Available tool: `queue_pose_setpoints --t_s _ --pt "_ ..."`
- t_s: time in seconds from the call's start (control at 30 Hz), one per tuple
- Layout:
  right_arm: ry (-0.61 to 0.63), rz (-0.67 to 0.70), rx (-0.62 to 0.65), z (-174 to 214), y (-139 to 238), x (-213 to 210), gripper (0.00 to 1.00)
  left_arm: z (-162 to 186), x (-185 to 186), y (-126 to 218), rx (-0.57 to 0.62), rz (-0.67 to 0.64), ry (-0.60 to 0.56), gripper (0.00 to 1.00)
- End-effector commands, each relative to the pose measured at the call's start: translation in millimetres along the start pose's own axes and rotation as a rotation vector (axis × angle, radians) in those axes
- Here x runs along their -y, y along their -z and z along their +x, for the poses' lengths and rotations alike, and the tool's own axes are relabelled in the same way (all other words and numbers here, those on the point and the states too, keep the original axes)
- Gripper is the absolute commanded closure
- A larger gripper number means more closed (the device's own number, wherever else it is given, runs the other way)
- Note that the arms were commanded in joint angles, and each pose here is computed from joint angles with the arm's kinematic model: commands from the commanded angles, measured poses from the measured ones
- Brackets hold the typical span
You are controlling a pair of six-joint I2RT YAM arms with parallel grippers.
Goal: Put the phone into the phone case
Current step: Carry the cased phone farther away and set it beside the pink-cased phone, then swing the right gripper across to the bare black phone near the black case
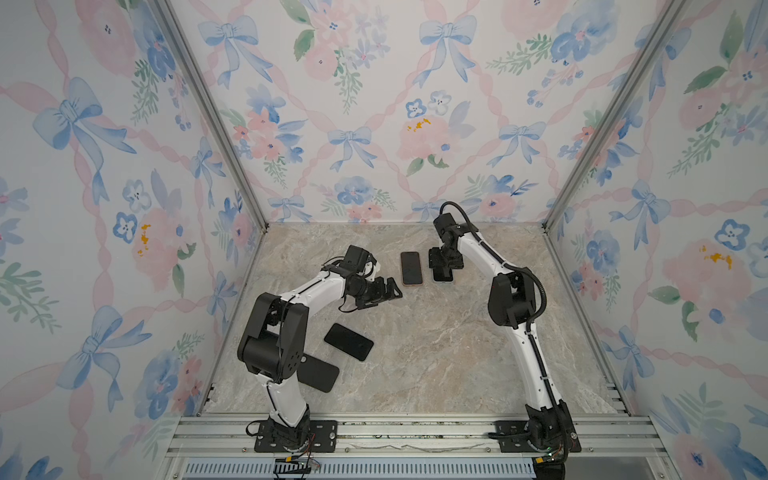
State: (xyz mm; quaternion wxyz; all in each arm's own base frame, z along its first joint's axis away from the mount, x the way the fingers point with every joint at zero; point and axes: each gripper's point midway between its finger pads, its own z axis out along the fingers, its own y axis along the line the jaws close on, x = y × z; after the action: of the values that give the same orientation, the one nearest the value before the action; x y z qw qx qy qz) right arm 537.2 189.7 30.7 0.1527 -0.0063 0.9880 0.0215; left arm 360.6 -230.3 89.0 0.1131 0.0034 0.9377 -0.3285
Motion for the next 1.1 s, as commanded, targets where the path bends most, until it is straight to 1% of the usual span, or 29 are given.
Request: queue_pose_setpoints --t_s 0.0,0.2,0.43,0.53,0.67,0.73,0.8,0.9,0.97,1.07 --pt "-0.028 0.003 0.014 -7 -5 5 0.28 6 -6 0 -0.026 -0.004 0.0 0.02" --pt "-0.01 0.006 0.018 -7 -1 3 0.2 6 -6 2 -0.021 -0.003 0.0 0.02" --pt "0.03 0.004 0.044 -11 13 0 0.13 8 -10 5 -0.019 -0.007 0.006 0.02" --pt "0.052 -0.013 0.059 -12 30 -4 0.13 9 -11 7 -0.016 -0.005 0.011 0.02" --pt "0.108 -0.045 0.129 -10 70 -12 0.14 12 -8 19 0.007 0.0 0.011 0.02" --pt "0.14 -0.08 0.174 -2 86 -18 0.14 15 -12 24 0.024 -0.02 0.01 0.02" --pt "0.177 -0.146 0.232 12 104 -29 0.15 21 -21 28 0.034 -0.049 0.017 0.02" --pt "0.256 -0.237 0.291 46 120 -50 0.16 35 -37 32 0.029 -0.07 0.058 0.03" --pt "0.332 -0.264 0.321 73 127 -64 0.16 43 -47 38 0.039 -0.09 0.08 0.03" --pt "0.424 -0.3 0.326 110 130 -86 0.15 51 -58 47 0.06 -0.108 0.114 0.04"
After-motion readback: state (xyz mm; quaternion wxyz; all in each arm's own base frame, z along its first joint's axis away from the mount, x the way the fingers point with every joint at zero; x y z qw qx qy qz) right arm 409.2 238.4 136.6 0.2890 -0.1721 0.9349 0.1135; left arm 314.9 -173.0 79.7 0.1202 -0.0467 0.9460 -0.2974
